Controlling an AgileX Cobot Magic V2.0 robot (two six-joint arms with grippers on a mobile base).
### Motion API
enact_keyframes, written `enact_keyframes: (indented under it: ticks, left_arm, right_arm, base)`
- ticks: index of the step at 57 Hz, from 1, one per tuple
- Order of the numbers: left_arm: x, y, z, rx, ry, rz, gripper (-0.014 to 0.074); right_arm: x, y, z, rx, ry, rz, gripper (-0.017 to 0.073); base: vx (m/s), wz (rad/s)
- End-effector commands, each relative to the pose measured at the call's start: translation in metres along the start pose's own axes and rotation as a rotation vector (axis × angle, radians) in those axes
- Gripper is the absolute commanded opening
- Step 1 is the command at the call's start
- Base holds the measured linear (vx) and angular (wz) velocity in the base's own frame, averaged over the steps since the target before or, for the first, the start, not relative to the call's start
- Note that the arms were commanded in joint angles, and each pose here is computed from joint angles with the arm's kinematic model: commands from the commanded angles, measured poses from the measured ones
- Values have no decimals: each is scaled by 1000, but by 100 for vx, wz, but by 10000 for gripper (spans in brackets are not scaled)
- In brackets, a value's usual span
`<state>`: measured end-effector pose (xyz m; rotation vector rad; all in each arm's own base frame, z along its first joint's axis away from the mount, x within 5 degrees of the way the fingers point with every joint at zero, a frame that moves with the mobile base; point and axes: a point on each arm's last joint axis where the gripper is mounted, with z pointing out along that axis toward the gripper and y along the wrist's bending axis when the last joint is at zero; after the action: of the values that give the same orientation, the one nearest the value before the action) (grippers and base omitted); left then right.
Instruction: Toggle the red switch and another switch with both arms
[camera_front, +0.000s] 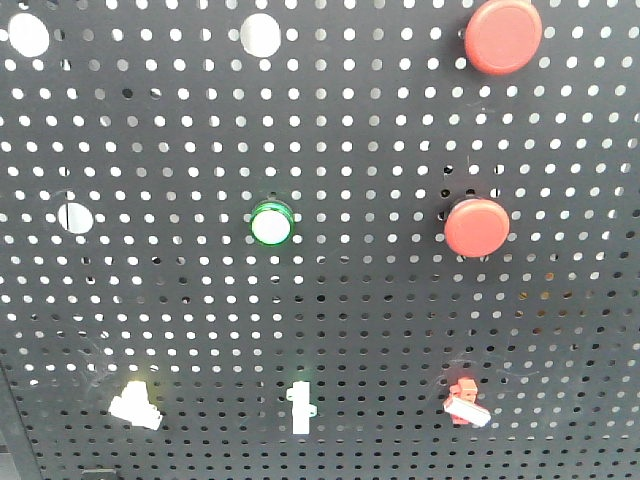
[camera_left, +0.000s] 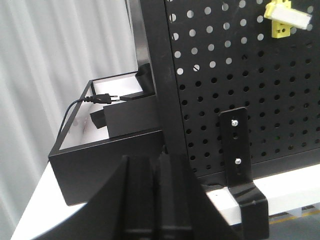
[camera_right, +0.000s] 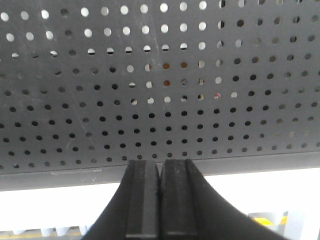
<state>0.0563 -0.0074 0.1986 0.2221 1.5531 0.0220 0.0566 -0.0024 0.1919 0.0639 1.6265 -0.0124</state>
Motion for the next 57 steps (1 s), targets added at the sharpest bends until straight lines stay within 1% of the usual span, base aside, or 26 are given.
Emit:
enact_keyframes:
  ticks: [1,9,13,16,18,21,23,24,25,29,33,36,39,43,50,53,57]
  left_arm:
    - [-4,1,-1,-23,-98,-11,3]
    - [-19,4,-4,-53,-243,-21,3]
    - [-28,6,-6,-67,-316,-32,3]
    - [-38,8,-8,-67,-338,-51,3]
    - [-47,9,-10,-66,-347,-53,3]
    - [-64,11,-14,-58,-332,-51,3]
    - [-69,12,-14,-53,-308,-49,3]
    - [-79,13,-15,-50,-306,-50,3]
    - [-80,13,-14,-46,-286,-49,3]
    - [-102,16,-8,-32,-227,-49,3]
    - [-116,18,5,-14,-131,-50,3]
    - [-127,20,12,-8,-100,-50,3]
    - [-132,20,22,-3,-65,-50,3]
    - [-139,22,33,-2,-47,-50,3]
    - [-142,23,45,-10,-66,-51,3]
    - [-141,23,48,-8,-55,-64,3]
    - [-141,22,50,-7,-51,-95,3]
  right_arm:
    - [-12,-1,-1,12,-155,-15,-6]
    - [-28,-1,-5,17,-318,-16,-6]
    - [-39,-1,-8,16,-360,-16,-6]
    - [-54,0,-13,14,-388,-16,-6]
    - [-63,0,-16,13,-400,-16,-6]
    - [-83,1,-22,11,-425,-25,-6]
    - [-99,2,-26,10,-430,-29,-6]
    - [-104,2,-27,9,-421,-30,-6]
    - [-114,3,-31,8,-432,-30,-6]
    - [-143,4,-33,6,-389,-37,-6]
    - [-158,5,-26,6,-303,-55,-6]
    - [-171,5,-22,6,-259,-67,-6]
    - [-178,5,-13,5,-227,-69,-6]
    - [-184,5,-5,5,-220,-67,-6]
    - [-183,5,5,5,-192,-62,-6]
    - [-184,5,6,5,-203,-62,-6]
    - [-184,6,7,-1,-206,-65,-6]
  base:
    - [0,0]
    - [0,0]
    - [0,0]
    - [0,0]
    - [0,0]
    - [0,0]
    - [0,0]
    - [0,-1]
    - [0,-1]
    - [0,0]
    - [0,0]
    - [0,0]
    - [0,0]
    - [0,0]
    - [0,0]
    - [0,0]
    - [0,0]
